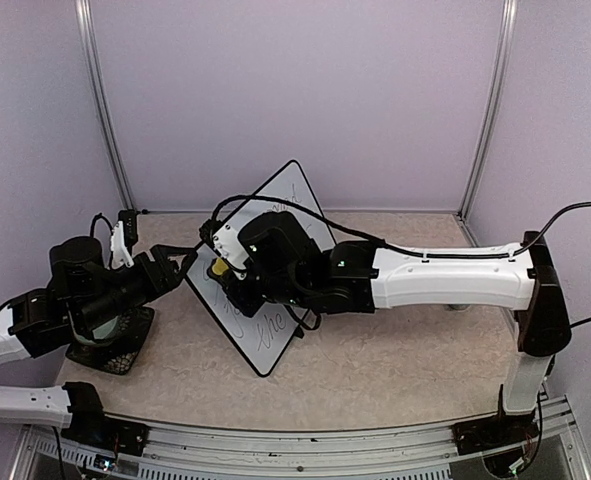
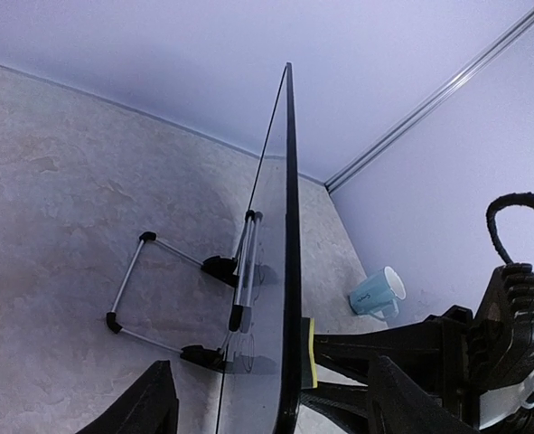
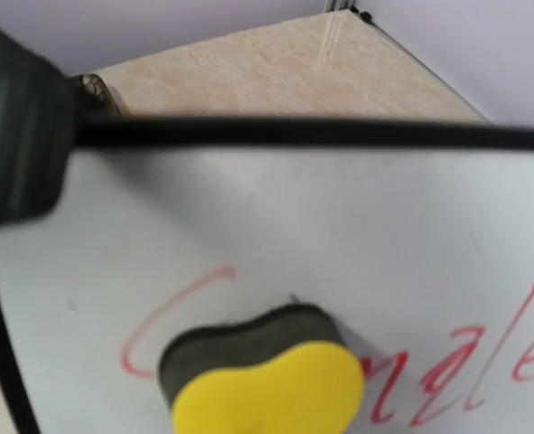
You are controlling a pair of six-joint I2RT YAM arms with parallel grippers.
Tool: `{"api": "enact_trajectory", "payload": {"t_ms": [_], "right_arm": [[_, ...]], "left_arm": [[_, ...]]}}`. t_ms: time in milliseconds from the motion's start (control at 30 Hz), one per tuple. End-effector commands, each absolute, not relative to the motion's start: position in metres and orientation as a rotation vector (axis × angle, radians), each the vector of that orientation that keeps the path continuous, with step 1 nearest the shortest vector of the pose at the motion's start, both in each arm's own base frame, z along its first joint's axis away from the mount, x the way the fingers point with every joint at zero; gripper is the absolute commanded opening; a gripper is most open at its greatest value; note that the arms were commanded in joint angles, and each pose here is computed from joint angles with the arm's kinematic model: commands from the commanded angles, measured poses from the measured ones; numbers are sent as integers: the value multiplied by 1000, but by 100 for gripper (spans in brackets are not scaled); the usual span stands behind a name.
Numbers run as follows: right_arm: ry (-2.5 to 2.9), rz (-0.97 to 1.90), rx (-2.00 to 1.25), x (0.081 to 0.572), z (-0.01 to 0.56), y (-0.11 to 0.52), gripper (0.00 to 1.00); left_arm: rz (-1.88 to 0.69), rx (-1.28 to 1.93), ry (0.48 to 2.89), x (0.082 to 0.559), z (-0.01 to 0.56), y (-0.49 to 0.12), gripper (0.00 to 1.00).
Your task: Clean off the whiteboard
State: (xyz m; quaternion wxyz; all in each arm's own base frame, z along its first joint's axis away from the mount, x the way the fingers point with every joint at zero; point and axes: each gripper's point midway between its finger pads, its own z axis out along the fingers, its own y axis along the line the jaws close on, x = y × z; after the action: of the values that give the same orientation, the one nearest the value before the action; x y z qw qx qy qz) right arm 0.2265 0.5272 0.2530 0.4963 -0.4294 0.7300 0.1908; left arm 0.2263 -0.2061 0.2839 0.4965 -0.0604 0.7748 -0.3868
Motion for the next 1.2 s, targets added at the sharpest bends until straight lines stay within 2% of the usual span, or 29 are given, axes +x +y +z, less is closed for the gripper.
{"api": "enact_trajectory", "payload": {"t_ms": [0,233,400,800,1167], "right_arm": [[1776,456,-1043,220,248,521,4],[1722,507,-1027,213,271,516,1],[1737,515,-1021,213,278,519,2],[1735,544,-1028,215,289,538,0],[1804,495,-1014,221,265,538,0]], "left_arm": [[-952,-141,1866,227,284,-211,64],[-962,-130,1849,229,289,-214,39],[-975,-106,1849,228,290,-219,26],[-991,-94,1855,228,286,-227,22],[-1001,-92,1826,226,292,-225,14]]}}
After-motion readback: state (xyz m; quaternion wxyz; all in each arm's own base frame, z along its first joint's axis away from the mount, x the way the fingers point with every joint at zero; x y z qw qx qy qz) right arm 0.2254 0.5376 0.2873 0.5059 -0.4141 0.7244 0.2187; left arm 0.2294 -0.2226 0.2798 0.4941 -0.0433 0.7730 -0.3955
